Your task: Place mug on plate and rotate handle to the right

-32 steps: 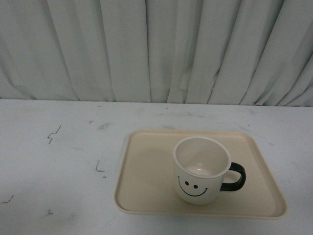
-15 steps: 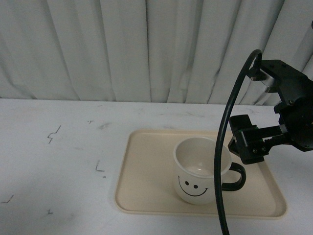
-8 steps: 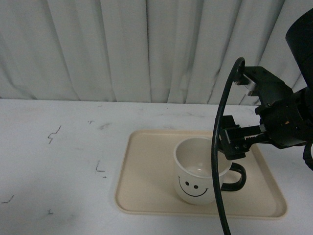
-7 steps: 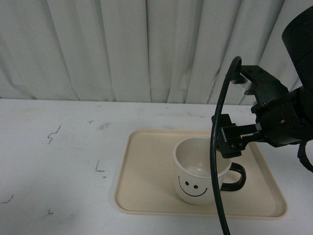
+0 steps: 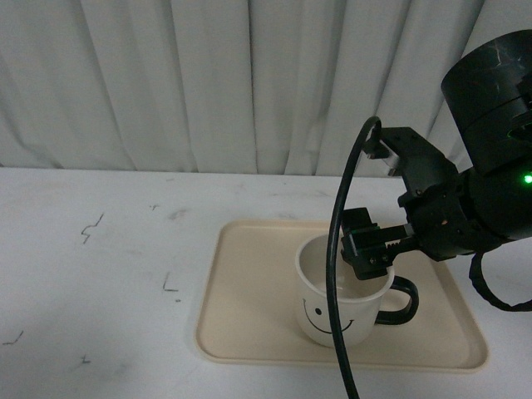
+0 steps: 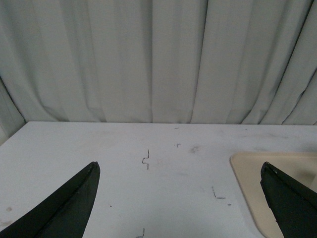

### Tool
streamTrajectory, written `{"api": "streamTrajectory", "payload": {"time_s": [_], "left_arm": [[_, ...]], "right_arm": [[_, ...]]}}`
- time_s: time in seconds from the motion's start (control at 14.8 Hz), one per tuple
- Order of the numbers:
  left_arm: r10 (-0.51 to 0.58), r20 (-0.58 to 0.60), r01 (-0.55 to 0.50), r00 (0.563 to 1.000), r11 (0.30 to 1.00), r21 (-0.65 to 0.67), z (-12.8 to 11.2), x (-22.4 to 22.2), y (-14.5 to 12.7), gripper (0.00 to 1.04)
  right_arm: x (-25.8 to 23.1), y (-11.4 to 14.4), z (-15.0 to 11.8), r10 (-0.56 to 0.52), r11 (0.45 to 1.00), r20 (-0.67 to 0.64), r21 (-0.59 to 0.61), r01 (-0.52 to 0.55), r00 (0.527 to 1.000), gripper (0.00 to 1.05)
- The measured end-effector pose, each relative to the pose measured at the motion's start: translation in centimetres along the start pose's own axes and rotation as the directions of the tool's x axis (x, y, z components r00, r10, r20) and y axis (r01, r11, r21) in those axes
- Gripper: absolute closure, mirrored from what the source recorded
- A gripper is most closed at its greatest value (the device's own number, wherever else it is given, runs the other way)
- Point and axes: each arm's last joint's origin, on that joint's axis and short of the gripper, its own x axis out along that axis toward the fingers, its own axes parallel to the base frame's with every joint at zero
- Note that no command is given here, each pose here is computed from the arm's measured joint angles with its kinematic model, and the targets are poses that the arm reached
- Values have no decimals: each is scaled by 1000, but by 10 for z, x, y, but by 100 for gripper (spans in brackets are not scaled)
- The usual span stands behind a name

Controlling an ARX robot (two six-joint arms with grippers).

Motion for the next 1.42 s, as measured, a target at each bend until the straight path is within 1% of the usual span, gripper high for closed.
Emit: {"api": "streamTrajectory", "payload": {"time_s": [0.14, 0.2, 0.47, 0.54, 0.61, 0.81, 1.01, 1.15, 1.28, 1.42], "left_arm": [[0, 0, 0, 1000, 1000, 0, 0, 0, 0, 7], [0, 0, 0, 1000, 1000, 0, 0, 0, 0, 7], [0, 0, 0, 1000, 1000, 0, 0, 0, 0, 7], [0, 0, 0, 1000, 1000, 0, 0, 0, 0, 7], [0, 0, 0, 1000, 1000, 0, 0, 0, 0, 7], [0, 0, 0, 1000, 1000, 0, 0, 0, 0, 7], [0, 0, 0, 1000, 1000, 0, 0, 0, 0, 7], [0, 0, 0, 1000, 1000, 0, 0, 0, 0, 7], [0, 0, 0, 1000, 1000, 0, 0, 0, 0, 7], [0, 0, 0, 1000, 1000, 0, 0, 0, 0, 7]], "right_arm": [[8, 1, -4, -8, 1000, -13, -3, 8, 1000, 46], [8, 1, -3, -9, 1000, -4, -6, 9, 1000, 59], [3, 4, -3, 20, 999, -22, -28, -21, 1000, 101], [-2, 5, 0, 26, 999, -12, -38, -26, 1000, 101], [-13, 2, 5, 60, 996, -2, -63, -60, 998, 101], [-25, -7, 4, 126, 984, -40, -122, -130, 991, 101], [-31, -24, 4, 124, 967, -81, -215, -139, 989, 101], [-35, -32, 11, 105, 953, -71, -278, -121, 992, 101], [-31, -40, 15, 92, 944, -79, -310, -112, 993, 101], [-21, -44, 9, 94, 935, -116, -332, -128, 989, 101]]}}
